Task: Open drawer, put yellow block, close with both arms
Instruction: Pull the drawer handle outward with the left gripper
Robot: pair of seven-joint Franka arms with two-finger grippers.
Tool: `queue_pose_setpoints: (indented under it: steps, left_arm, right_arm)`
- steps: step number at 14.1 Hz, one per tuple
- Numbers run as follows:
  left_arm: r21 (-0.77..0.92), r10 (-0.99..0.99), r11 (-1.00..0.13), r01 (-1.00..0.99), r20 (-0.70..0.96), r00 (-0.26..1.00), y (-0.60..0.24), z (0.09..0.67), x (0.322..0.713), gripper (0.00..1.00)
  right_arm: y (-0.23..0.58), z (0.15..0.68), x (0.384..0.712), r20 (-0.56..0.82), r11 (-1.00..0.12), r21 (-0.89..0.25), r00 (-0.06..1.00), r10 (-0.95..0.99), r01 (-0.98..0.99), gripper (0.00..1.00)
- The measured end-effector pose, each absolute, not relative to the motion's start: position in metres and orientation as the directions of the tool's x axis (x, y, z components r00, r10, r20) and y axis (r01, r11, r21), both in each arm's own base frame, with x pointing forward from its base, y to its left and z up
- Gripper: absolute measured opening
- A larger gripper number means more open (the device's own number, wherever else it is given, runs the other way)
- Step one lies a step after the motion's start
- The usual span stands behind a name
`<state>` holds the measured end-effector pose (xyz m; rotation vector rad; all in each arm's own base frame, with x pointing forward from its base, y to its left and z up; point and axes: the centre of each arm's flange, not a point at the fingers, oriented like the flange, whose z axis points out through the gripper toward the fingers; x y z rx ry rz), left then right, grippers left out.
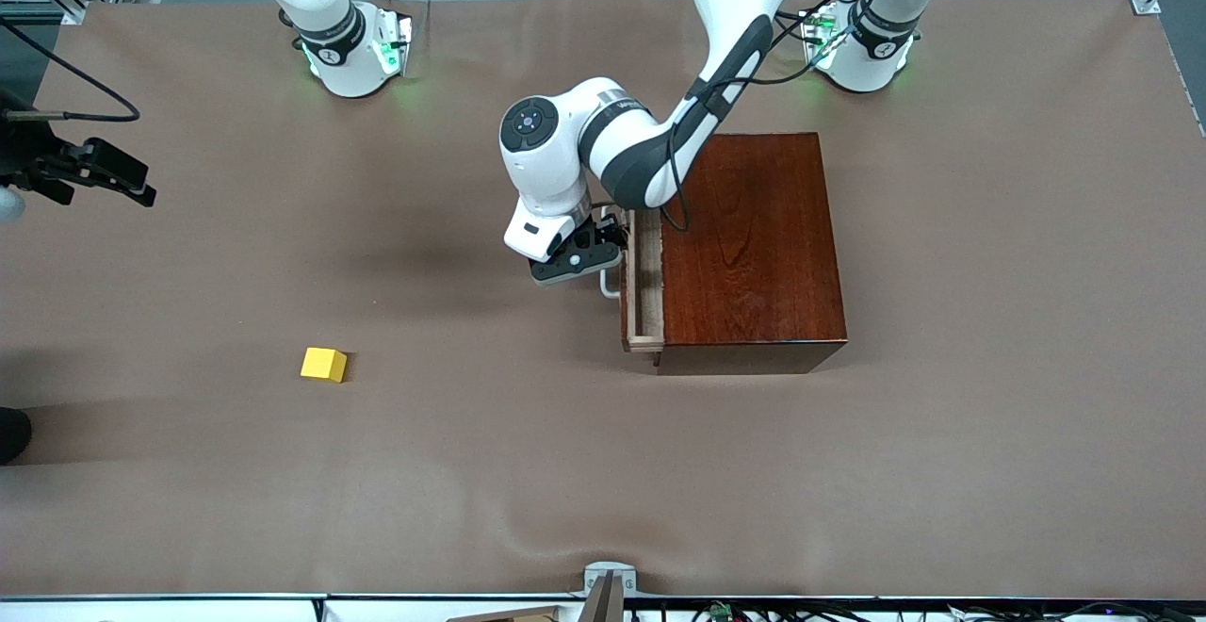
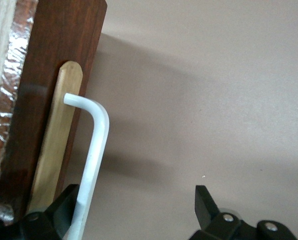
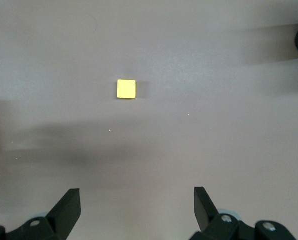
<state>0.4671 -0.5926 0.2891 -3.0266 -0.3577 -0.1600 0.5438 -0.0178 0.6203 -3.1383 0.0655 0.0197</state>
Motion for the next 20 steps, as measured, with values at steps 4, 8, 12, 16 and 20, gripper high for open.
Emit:
queue_pose_setpoints:
  steps: [4,8,12,16,20]
  left_arm:
    - [-0.087,0.212,-0.971,0.223,0.119,0.97,-0.595,0.288,0.463,1.0]
    - [-0.095,0.201,-0.972,0.213,0.121,0.972,-0.597,0.286,0.458,1.0]
    - [-0.096,0.195,-0.974,0.207,0.121,0.973,-0.599,0.286,0.456,1.0]
    - [-0.096,0.181,-0.976,0.194,0.121,0.976,-0.601,0.286,0.454,1.0]
    - [-0.072,0.175,-0.98,0.185,0.129,0.976,-0.606,0.288,0.451,1.0]
  right_arm:
    - [-0.018,0.62,0.544,-0.013,-0.999,-0.002,0.999,-0.042,-0.042,1.0]
    - [-0.018,0.62,0.544,-0.013,-0.999,-0.002,0.999,-0.042,-0.042,1.0]
    - [-0.018,0.62,0.544,-0.013,-0.999,-0.002,0.999,-0.042,-0.042,1.0]
    - [-0.018,0.62,0.544,-0.013,-0.999,-0.002,0.999,-0.042,-0.042,1.0]
    - [-0.018,0.62,0.544,-0.013,-0.999,-0.002,0.999,-0.042,-0.042,1.0]
